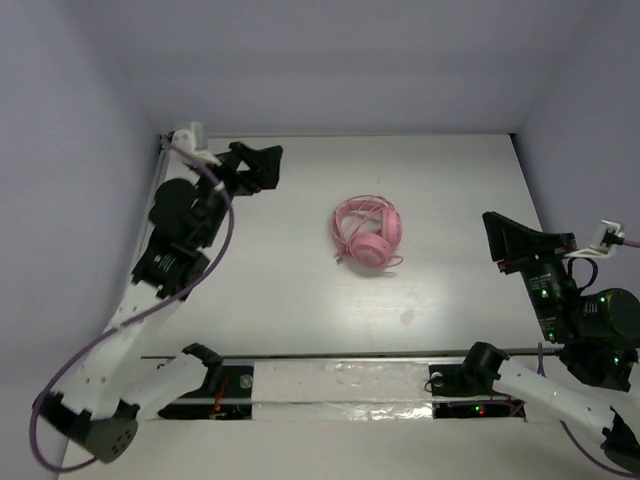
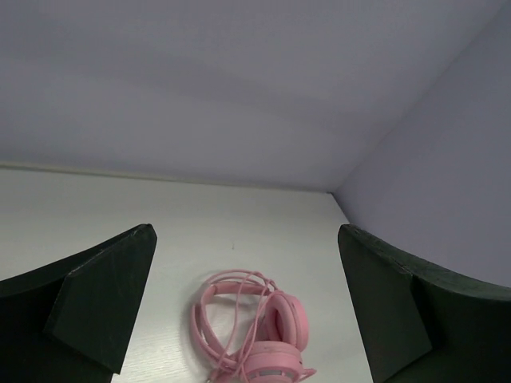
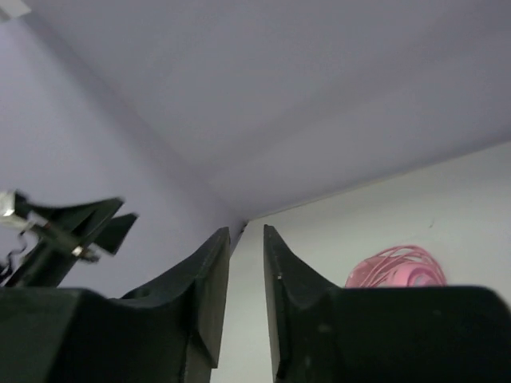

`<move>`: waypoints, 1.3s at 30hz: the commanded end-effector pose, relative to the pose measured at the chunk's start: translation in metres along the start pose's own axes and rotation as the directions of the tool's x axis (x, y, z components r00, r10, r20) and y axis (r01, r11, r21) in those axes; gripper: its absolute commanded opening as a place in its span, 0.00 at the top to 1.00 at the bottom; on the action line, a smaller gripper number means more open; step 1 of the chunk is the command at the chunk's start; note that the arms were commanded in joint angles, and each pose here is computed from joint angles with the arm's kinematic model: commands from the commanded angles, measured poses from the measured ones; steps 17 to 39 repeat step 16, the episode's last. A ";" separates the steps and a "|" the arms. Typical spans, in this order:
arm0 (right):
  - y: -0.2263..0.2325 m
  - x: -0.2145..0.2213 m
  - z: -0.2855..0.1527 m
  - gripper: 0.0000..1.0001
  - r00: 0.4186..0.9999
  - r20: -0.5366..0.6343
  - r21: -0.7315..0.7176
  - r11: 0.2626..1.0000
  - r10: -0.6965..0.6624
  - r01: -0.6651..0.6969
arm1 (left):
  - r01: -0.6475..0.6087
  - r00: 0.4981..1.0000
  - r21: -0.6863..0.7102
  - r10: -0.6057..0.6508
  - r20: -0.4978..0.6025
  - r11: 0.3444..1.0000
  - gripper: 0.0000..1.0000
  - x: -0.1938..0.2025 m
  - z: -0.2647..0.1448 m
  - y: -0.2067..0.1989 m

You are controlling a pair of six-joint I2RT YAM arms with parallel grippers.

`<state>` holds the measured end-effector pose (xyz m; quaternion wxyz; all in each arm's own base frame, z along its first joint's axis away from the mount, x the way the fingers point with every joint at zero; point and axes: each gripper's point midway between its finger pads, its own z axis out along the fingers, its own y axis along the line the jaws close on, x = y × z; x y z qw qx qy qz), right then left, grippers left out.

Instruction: Wrap the headphones

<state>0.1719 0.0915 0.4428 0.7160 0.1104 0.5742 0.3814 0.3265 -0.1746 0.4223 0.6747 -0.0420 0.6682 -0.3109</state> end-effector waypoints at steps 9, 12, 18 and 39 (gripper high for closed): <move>-0.049 0.043 -0.008 0.36 0.997 -0.067 0.204 0.979 0.042 -0.027 | -0.125 0.991 -0.276 0.134 0.014 0.953 0.01 0.020 -0.102 0.083; -0.047 0.052 -0.003 0.31 0.995 -0.091 0.209 0.978 0.035 -0.015 | -0.135 0.990 -0.284 0.142 0.004 0.949 0.01 0.027 -0.106 0.089; -0.041 0.051 0.004 0.31 0.995 -0.098 0.202 0.979 0.025 -0.005 | -0.137 0.990 -0.282 0.143 -0.001 0.950 0.01 0.029 -0.105 0.089; -0.041 0.051 0.004 0.31 0.995 -0.098 0.202 0.979 0.025 -0.005 | -0.137 0.990 -0.282 0.143 -0.001 0.950 0.01 0.029 -0.105 0.089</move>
